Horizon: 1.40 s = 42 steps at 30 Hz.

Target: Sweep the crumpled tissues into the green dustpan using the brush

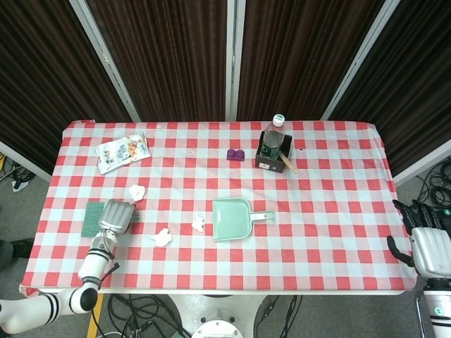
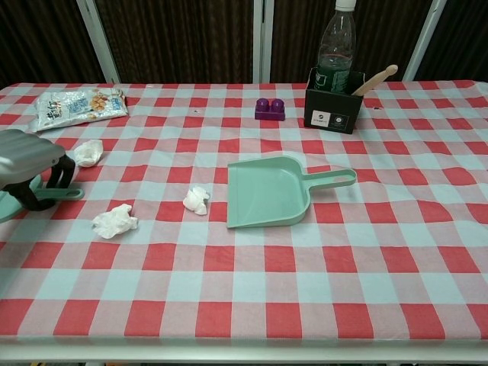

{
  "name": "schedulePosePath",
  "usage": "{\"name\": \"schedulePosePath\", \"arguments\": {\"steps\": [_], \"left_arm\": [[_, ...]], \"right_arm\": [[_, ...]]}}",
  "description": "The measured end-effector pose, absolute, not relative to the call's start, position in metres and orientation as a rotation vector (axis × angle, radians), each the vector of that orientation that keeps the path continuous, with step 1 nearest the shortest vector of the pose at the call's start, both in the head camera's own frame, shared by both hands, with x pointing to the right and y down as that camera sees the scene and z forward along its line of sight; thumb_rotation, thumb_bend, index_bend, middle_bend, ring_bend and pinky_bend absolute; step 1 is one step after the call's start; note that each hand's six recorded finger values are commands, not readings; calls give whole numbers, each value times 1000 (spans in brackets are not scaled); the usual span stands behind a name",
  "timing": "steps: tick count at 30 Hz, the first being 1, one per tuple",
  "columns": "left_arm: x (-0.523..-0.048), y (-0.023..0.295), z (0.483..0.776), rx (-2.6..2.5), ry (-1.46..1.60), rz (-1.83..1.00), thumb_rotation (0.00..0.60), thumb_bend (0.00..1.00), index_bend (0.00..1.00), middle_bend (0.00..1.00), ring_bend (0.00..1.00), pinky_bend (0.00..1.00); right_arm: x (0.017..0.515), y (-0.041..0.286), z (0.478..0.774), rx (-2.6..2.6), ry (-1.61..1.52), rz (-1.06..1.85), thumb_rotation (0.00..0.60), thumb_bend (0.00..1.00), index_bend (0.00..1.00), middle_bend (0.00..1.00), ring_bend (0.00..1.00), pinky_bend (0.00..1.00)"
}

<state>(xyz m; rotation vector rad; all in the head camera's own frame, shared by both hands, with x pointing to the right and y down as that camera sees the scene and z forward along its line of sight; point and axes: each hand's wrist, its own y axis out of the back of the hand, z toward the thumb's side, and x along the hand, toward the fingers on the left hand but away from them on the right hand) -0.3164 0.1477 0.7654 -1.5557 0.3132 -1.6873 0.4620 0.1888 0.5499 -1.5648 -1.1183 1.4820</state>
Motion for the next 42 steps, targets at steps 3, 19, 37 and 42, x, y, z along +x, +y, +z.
{"name": "schedulePosePath", "arguments": {"steps": [3,19,37,42], "left_arm": [[-317,148,766,-1561,312,-1686,600,340,480,492,675,928],[-326,126,723,-1645,519,-1510,600,470,552,559,676,928],[-331,64,696,-1865,708,-1270,600,481,552,559,672,927],[-323,57,700,-1887,682,-1243,600,481,552,560,671,925]], "right_arm": [[462,189,550,-1565,-1118,1484,600,334,109,194,32,56],[426,173,560,-1624,-974,1446,600,332,150,270,74,85],[276,116,666,-1813,-536,1359,600,231,261,290,98,124],[243,115,693,-1808,-472,1353,600,164,289,290,111,136]]}}
